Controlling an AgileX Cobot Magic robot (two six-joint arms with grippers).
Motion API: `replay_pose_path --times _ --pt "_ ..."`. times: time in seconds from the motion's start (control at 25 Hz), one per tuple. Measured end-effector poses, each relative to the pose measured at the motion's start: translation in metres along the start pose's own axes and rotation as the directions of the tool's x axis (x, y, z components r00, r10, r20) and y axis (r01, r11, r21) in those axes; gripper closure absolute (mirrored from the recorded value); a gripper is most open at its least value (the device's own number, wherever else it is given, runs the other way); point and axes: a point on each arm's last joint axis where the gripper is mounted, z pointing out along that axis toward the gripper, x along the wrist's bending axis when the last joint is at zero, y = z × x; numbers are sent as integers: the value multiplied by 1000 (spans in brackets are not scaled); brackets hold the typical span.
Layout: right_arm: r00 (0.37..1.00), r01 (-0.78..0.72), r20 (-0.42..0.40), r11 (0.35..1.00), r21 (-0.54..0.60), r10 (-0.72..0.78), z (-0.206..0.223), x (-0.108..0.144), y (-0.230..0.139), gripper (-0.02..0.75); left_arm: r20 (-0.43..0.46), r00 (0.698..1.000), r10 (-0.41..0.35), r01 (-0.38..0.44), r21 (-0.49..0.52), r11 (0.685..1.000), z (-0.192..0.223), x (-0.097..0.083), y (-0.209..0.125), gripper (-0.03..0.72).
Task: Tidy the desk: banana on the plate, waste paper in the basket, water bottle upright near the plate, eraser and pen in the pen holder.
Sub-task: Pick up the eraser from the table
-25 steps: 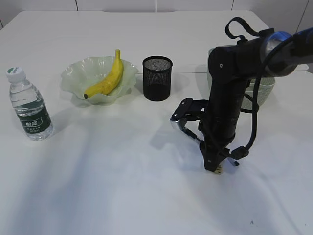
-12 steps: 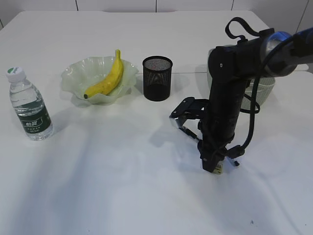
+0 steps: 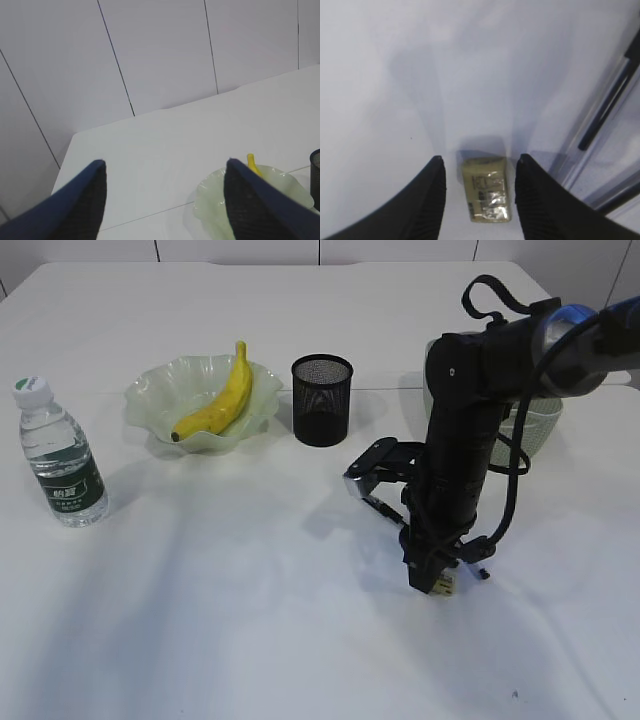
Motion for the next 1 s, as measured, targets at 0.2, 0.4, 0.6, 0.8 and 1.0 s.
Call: replay_pose_path --times 0.2,0.4,0.6,0.8,1.0 --pt "1000 -11 0 1000 0 11 0 0 0 393 -1 1000 -4 4 0 1000 0 0 0 169" --pt "999 -45 0 999 0 45 0 0 0 393 -1 1000 -6 6 0 1000 0 0 0 169" --pt "998 -56 2 998 13 56 0 0 -1 383 -1 1000 -6 6 0 1000 0 0 0 169" --pt "999 -47 13 998 37 46 0 -1 -3 381 -2 1000 -8 8 0 1000 0 0 0 169" --pt "999 -41 25 998 44 40 0 -2 -4 381 -2 1000 -10 10 0 1000 0 0 0 169"
